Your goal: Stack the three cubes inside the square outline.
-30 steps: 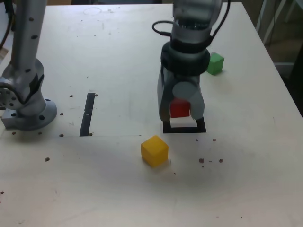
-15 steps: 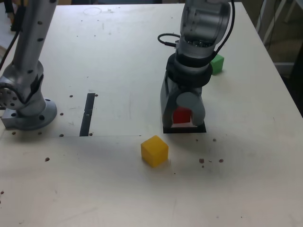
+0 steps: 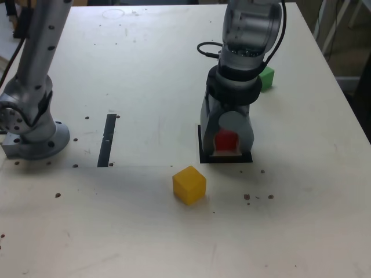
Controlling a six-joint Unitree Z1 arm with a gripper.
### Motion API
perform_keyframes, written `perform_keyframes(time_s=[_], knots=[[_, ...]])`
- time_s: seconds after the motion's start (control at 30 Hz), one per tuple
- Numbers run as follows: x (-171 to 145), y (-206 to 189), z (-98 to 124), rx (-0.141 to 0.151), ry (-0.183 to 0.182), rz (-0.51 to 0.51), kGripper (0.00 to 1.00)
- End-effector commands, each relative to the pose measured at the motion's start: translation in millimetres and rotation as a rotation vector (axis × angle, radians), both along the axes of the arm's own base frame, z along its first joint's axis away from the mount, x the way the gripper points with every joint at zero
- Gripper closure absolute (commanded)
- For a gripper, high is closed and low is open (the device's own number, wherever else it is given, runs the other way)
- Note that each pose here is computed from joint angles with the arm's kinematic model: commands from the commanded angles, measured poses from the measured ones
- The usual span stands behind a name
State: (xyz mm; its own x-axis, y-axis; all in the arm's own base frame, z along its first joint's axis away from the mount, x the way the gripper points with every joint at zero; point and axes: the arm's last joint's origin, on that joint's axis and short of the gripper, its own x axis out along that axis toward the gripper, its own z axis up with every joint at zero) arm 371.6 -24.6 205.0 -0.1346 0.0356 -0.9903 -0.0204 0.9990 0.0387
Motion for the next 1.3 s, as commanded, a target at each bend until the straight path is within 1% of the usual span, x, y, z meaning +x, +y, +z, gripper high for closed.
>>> perform_keyframes(time_s=[0.0, 0.13, 0.2, 0.27, 0.4, 0.5, 0.57, 0.63, 0.8, 0.87, 0.9, 0.97, 1.03, 1.13, 1.27], knots=[[-1, 2, -2, -0.002, 0.012, 0.000, 0.51], [-2, 5, -3, -0.016, 0.026, -0.010, 0.25], [-2, 5, -3, -0.023, 0.026, -0.017, 0.15], [-2, 5, -3, -0.027, 0.024, -0.021, 0.10], [-2, 5, -3, -0.029, 0.022, -0.021, 0.03], [-3, 5, 0, -0.030, 0.018, -0.021, 0.01], [-6, 5, 7, -0.032, 0.004, -0.014, 0.01], [-11, 6, 18, -0.032, -0.019, -0.002, 0.01], [-32, 7, 53, -0.035, -0.105, 0.011, 0.01], [-43, 7, 67, -0.038, -0.128, 0.008, 0.01], [-48, 8, 72, -0.039, -0.133, 0.007, 0.01], [-60, 8, 81, -0.042, -0.127, 0.012, 0.01], [-71, 8, 86, -0.050, -0.109, 0.024, 0.01], [-89, 4, 88, -0.062, -0.080, 0.054, 0.01], [-105, -7, 89, -0.066, -0.067, 0.089, 0.02]])
